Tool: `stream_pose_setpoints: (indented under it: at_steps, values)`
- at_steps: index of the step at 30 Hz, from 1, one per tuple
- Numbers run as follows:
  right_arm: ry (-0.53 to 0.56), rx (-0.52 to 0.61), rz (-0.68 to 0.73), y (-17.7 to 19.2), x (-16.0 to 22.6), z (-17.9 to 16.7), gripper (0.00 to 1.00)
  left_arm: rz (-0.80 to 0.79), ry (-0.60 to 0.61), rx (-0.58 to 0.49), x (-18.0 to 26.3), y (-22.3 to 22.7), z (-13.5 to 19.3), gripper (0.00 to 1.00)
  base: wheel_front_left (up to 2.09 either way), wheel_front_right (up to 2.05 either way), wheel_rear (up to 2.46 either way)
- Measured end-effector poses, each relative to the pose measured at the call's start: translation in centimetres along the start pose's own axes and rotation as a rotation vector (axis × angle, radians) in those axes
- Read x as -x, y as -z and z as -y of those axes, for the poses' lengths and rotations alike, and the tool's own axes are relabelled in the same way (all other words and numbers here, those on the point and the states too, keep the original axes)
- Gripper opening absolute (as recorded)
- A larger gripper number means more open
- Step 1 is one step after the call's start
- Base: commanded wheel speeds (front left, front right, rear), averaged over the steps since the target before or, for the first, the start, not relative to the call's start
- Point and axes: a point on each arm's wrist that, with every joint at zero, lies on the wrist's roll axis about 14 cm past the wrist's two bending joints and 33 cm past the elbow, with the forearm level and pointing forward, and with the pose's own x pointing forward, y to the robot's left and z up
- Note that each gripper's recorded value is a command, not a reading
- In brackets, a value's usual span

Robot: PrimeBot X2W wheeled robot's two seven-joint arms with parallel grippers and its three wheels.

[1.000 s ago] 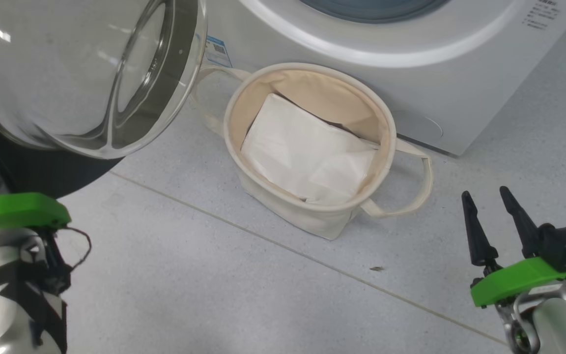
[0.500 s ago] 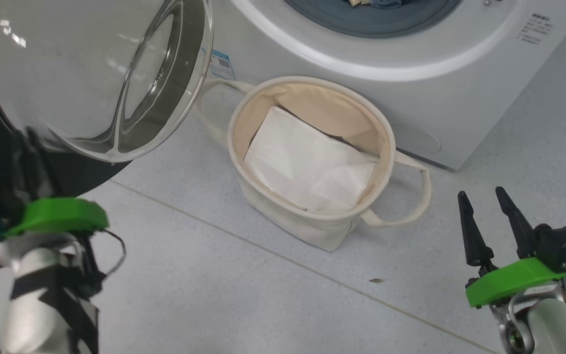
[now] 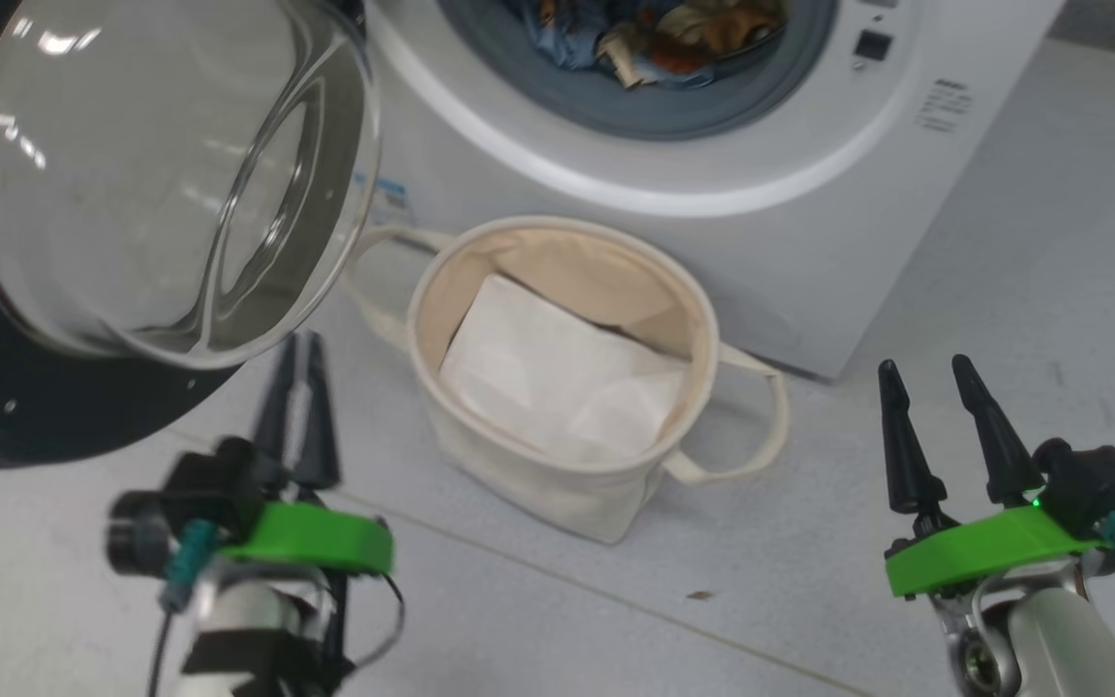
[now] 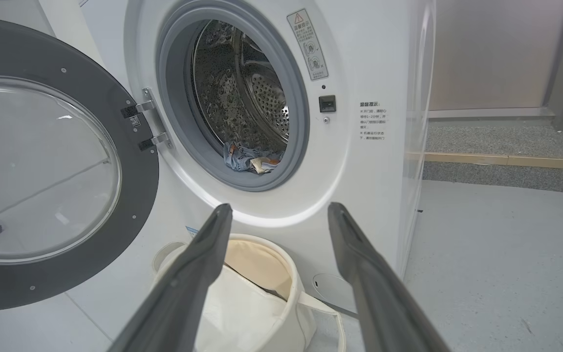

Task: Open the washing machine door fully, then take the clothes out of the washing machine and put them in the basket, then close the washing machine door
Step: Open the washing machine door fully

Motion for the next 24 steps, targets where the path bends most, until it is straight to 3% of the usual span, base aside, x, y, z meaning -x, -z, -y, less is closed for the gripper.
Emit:
stream_pose_setpoints:
  at_steps: [12, 13, 14, 15, 24]
  values:
    - [0.064, -0.018, 0.127, -4.6, 3.4, 0.5, 1.00, 0.016, 0.274, 0.082, 2.6, -0.7, 9.4, 0.17, 0.00, 0.00, 0.00]
    - [0.073, -0.018, 0.139, -4.9, 3.6, 0.7, 1.00, 0.007, 0.294, 0.087, 2.9, -0.5, 10.0, 0.24, 0.00, 0.00, 0.00]
    - [0.082, -0.017, 0.145, -5.1, 3.9, 1.0, 1.00, -0.006, 0.306, 0.102, 3.2, -0.1, 10.4, 0.54, 0.00, 0.00, 0.00]
    - [0.091, -0.015, 0.144, -5.2, 4.2, 1.2, 1.00, -0.024, 0.306, 0.119, 3.4, 0.3, 10.6, 1.00, 0.00, 0.00, 0.00]
    - [0.163, -0.008, 0.111, -4.1, 6.4, 2.9, 1.00, -0.042, 0.335, 0.099, 3.6, 1.1, 11.8, 1.00, 0.00, 0.00, 0.00]
